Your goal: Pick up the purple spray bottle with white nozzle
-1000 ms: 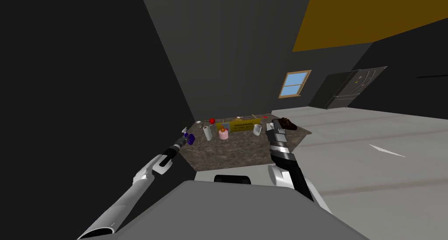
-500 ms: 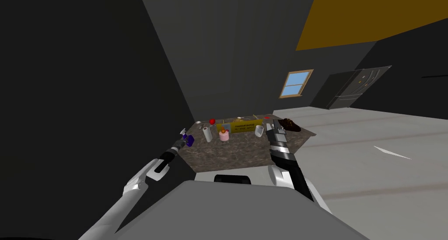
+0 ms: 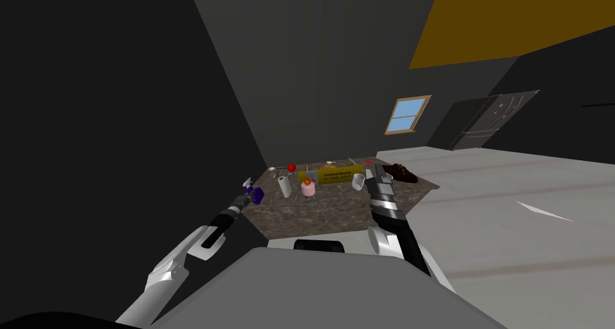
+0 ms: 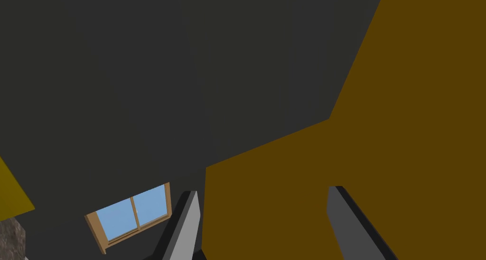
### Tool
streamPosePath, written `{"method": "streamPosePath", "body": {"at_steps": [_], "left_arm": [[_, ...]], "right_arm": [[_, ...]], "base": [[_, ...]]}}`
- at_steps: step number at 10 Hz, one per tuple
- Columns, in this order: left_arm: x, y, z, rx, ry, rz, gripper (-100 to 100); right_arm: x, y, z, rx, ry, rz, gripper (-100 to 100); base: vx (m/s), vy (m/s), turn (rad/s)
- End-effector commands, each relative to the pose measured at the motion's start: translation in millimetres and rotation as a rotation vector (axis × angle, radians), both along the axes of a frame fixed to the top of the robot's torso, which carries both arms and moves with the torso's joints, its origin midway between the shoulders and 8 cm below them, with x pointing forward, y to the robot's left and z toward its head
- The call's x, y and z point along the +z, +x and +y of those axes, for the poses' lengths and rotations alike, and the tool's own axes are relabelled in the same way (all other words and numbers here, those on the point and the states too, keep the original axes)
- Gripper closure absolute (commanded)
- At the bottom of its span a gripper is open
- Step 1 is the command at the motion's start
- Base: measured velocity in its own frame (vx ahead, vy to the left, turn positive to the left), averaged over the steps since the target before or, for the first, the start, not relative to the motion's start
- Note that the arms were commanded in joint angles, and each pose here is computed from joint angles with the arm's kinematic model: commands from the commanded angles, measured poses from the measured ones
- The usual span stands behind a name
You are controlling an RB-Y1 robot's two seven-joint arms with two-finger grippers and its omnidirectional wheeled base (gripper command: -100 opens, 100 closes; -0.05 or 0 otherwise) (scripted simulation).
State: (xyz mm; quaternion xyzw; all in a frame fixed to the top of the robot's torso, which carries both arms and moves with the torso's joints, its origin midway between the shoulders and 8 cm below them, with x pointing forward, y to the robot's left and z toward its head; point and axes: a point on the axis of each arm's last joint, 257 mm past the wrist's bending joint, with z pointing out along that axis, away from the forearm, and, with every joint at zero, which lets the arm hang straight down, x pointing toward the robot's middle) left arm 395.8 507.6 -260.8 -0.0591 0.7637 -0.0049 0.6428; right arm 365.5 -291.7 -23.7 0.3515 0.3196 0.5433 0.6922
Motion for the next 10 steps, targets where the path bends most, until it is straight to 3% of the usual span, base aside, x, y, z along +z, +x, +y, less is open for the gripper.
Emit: {"method": "streamPosePath", "body": {"at_steps": [1,4,5,7,8,9,10], "left_arm": [[2.8,-13.3,1.5,0.014,0.006,0.005,100],[16.7,-15.7,-16.2,-0.023,0.012,-0.017,100],[17.8,-32.1,-0.1,0.027,0.025,-0.004,100],[21.9,-43.4,-12.6,0.004,0.03,0.001,100],[32.5,-39.3,-22.1,-0.016,0.032,-0.02,100],[26.5,-40.5,-16.6,-0.001,0.029,-0.009,100],[27.5,-40.3,-18.0,-0.004,0.03,-0.011,0]], "right_arm": [[0.0,0.0,0.0,0.0,0.0,0.0,0],[0.0,0.0,0.0,0.0,0.0,0.0,0],[0.0,0.0,0.0,0.0,0.0,0.0,0],[0.0,0.0,0.0,0.0,0.0,0.0,0],[0.0,0.0,0.0,0.0,0.0,0.0,0],[0.0,0.0,0.0,0.0,0.0,0.0,0],[0.1,0.0,0.0,0.0,0.0,0.0,0]], "base": [[0.085,0.021,0.009],[0.015,0.007,0.005],[0.086,0.022,-0.01],[0.069,0.018,0.006],[-0.005,0.0,0.008],[-0.005,-0.002,0.0],[0.0,0.0,0.0]]}}
